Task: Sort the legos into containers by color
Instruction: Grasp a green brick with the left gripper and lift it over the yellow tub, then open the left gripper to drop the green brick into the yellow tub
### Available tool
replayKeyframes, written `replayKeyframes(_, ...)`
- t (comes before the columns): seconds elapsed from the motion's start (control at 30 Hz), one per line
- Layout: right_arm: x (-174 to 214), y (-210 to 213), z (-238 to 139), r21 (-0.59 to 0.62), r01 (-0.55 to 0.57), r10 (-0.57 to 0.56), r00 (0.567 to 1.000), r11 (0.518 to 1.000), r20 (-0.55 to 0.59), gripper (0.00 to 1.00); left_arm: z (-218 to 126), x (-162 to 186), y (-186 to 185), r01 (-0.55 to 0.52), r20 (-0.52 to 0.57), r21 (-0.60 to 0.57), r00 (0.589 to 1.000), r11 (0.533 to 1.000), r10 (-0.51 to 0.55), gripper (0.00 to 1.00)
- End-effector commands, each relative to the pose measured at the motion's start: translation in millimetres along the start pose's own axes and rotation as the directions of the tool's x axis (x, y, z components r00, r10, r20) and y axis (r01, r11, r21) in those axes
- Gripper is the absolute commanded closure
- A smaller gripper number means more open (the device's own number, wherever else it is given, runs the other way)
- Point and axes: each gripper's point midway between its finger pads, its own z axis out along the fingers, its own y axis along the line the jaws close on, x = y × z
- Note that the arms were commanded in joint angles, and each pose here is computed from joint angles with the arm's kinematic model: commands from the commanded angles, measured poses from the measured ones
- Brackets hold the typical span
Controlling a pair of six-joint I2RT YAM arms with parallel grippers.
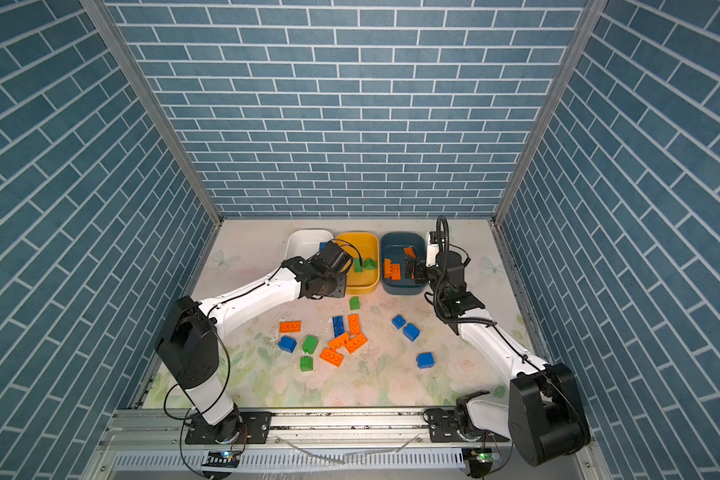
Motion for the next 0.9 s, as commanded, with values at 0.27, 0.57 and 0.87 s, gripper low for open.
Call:
replayKeyframes(0.27, -8, -3, -13, 0.015, -0.008, 0.007, 0.998, 1.0, 0.056, 0.01, 38, -51, -15, -0.032, -0.006, -0.01, 0.999, 0.999, 0.032, 0.83)
replayKeyframes(0.57, -6, -5, -21, 0.022, -0.012, 0.011, 0.999, 1.0, 0.048, 0.01, 59, -87, -13, -0.072, -0.031, -0.054, 0.997, 0.996, 0.07, 0.58)
replayKeyframes(0.87, -2, -4, -18, 0.01, -0.006, 0.005, 0.996, 1.0, 0.094, 0.01, 28, -64, -21, -0.061, -0.053, 0.055, 0.997, 0.997, 0.064, 0.18)
